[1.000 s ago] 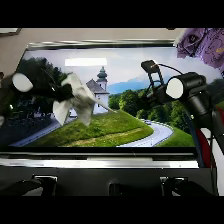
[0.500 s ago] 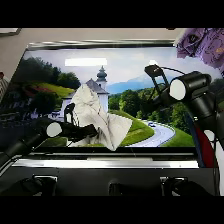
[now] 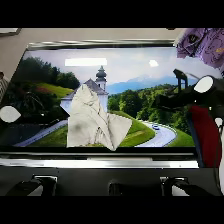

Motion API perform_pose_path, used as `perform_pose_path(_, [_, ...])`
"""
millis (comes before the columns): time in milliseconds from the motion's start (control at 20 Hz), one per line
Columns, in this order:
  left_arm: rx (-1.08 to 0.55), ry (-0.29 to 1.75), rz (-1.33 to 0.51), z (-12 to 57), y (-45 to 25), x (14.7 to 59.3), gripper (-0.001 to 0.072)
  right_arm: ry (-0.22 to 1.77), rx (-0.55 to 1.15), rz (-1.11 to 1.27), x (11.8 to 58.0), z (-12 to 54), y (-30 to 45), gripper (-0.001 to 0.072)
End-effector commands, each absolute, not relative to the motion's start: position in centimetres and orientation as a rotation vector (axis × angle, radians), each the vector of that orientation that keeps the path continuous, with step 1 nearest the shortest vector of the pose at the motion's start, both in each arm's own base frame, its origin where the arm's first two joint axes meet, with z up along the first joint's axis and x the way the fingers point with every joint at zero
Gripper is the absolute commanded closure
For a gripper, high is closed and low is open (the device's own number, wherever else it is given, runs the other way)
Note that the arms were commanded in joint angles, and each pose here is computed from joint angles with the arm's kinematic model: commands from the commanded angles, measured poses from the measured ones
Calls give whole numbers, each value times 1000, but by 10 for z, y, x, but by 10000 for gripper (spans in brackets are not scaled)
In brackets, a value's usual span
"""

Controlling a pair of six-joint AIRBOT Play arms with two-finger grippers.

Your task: Fold the clothes and pants, and hang the long-sleeved shirts on hangers.

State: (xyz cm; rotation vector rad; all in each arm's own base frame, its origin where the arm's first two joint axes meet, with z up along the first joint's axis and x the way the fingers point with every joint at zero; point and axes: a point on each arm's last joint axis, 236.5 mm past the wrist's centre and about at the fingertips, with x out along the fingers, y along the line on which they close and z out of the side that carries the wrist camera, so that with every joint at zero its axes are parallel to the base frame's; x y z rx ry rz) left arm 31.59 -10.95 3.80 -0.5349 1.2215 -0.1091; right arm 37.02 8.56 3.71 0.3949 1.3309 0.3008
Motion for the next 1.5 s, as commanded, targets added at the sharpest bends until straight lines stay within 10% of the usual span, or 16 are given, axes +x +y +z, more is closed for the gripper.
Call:
perform_pose_path(0, [-551,1179,-47,45,-68,323,-13,1352,760,531,367,8,126,158])
perform_pose_path(700, [-562,1168,5,43,-49,326,-13,1463,729,546,352,-96,212,171])
perform_pose_path(750, [-561,1169,14,43,-46,325,-13,1471,729,559,349,-97,219,198])
perform_pose_path(900, [-542,1183,7,35,-30,324,-13,1473,685,573,346,-101,225,633])
perform_pose_path(950, [-534,1186,-36,29,-27,323,-13,1466,679,576,347,-100,224,680])
perform_pose_path(1450, [-801,1349,-349,-75,-81,285,-13,1380,625,646,347,-56,226,680])
